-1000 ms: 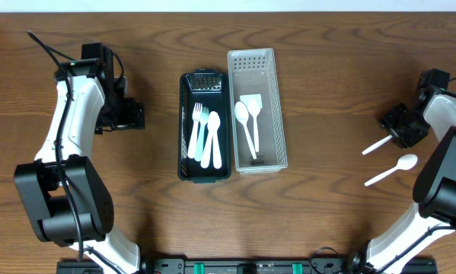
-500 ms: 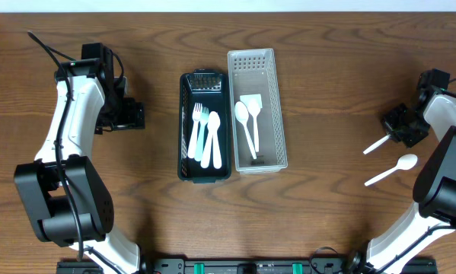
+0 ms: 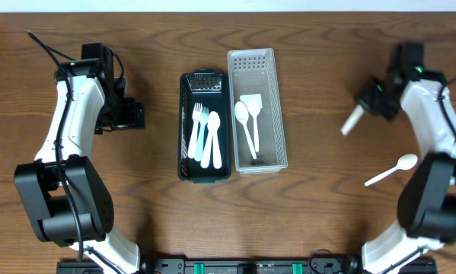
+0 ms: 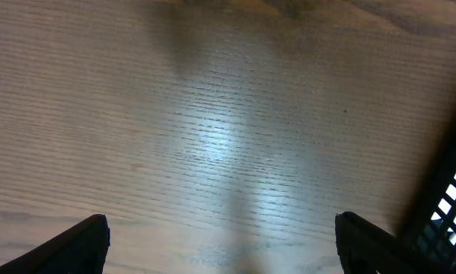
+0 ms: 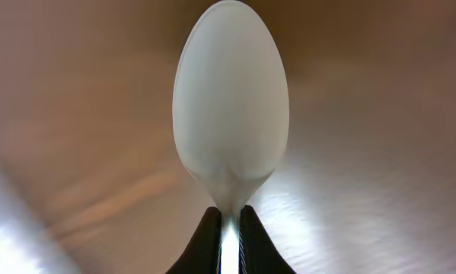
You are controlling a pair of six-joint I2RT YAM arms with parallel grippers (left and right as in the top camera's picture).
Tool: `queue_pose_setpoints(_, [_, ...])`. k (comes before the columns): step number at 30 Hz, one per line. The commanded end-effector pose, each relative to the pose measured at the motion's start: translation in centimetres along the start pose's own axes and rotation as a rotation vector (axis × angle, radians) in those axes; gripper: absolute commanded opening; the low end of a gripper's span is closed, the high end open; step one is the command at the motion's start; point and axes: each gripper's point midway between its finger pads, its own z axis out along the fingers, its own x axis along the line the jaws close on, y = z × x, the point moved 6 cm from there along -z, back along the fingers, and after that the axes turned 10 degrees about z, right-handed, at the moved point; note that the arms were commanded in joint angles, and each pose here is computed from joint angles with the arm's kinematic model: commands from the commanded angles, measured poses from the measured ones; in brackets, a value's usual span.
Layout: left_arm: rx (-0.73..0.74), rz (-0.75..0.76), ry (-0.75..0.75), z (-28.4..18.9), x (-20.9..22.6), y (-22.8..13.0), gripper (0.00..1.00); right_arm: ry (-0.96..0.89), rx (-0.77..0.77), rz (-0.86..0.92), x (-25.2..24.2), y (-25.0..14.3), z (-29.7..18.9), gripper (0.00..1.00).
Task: Pack container
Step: 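Carry the spoon with right gripper into the clear basket and release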
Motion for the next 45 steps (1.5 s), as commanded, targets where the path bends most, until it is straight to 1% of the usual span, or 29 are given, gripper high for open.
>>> queue_pose_setpoints(1, [0.006, 0.008, 0.003, 0.0, 0.2, -0.1, 0.87, 0.186, -0.089, -0.210, 7.2, -2.4, -6.5, 0.01])
queue_pose_setpoints(5, [0.009, 0.008, 0.003, 0.0, 0.2, -0.2, 0.87, 0.252, -0.052, -0.337, 11.4, -7.0, -7.3, 0.01])
queue_pose_setpoints(7, [0.009, 0.008, 0.003, 0.0, 0.2, -0.2, 0.88, 0.251, -0.016, -0.394, 12.8, -9.5, -6.5, 0.01])
queue_pose_setpoints(10, [0.009, 0.008, 0.003, 0.0, 0.2, -0.2, 0.87, 0.206, 0.037, -0.468, 14.1, -12.7, -3.9, 0.01])
queue_pose_setpoints(13, [0.009, 0.008, 0.003, 0.0, 0.2, -0.2, 0.88, 0.150, 0.103, -0.516, 14.5, -15.2, -0.7, 0.02])
queue_pose_setpoints(20, [0.009, 0.008, 0.003, 0.0, 0.2, -0.2, 0.87, 0.016, 0.242, -0.577, 13.3, -18.8, 6.1, 0.01])
queue_pose_setpoints(23, [0.009, 0.008, 0.003, 0.0, 0.2, -0.2, 0.88, -0.013, 0.295, -0.600, 12.6, -19.8, 7.7, 0.05])
queue_pose_setpoints(27, [0.009, 0.008, 0.003, 0.0, 0.2, -0.2, 0.88, -0.019, 0.307, -0.616, 12.5, -20.0, 8.3, 0.07])
queue_pose_setpoints(30, [0.009, 0.008, 0.003, 0.0, 0.2, -0.2, 0.88, 0.010, 0.310, -0.639, 13.0, -20.0, 7.9, 0.18])
queue_pose_setpoints(32, [0.008, 0.008, 0.003, 0.0, 0.2, -0.2, 0.88, 0.040, 0.312, -0.662, 13.7, -19.7, 7.2, 0.22])
queue_pose_setpoints(33, [0.008, 0.008, 0.003, 0.0, 0.2, -0.2, 0.88, 0.058, 0.306, -0.672, 14.2, -19.5, 6.5, 0.28])
queue_pose_setpoints(36, [0.009, 0.008, 0.003, 0.0, 0.2, -0.2, 0.88, 0.110, 0.264, -0.715, 16.4, -18.1, 3.4, 0.40])
queue_pose_setpoints(40, [0.009, 0.008, 0.003, 0.0, 0.2, -0.2, 0.88, 0.154, 0.161, -0.723, 18.6, -15.2, -2.5, 0.38])
queue_pose_setpoints(43, [0.009, 0.008, 0.003, 0.0, 0.2, -0.2, 0.88, 0.154, 0.018, -0.604, 18.5, -11.2, -7.5, 0.33])
queue_pose_setpoints(45, [0.009, 0.008, 0.003, 0.0, 0.2, -0.2, 0.88, 0.139, -0.070, -0.486, 17.1, -8.3, -10.0, 0.33])
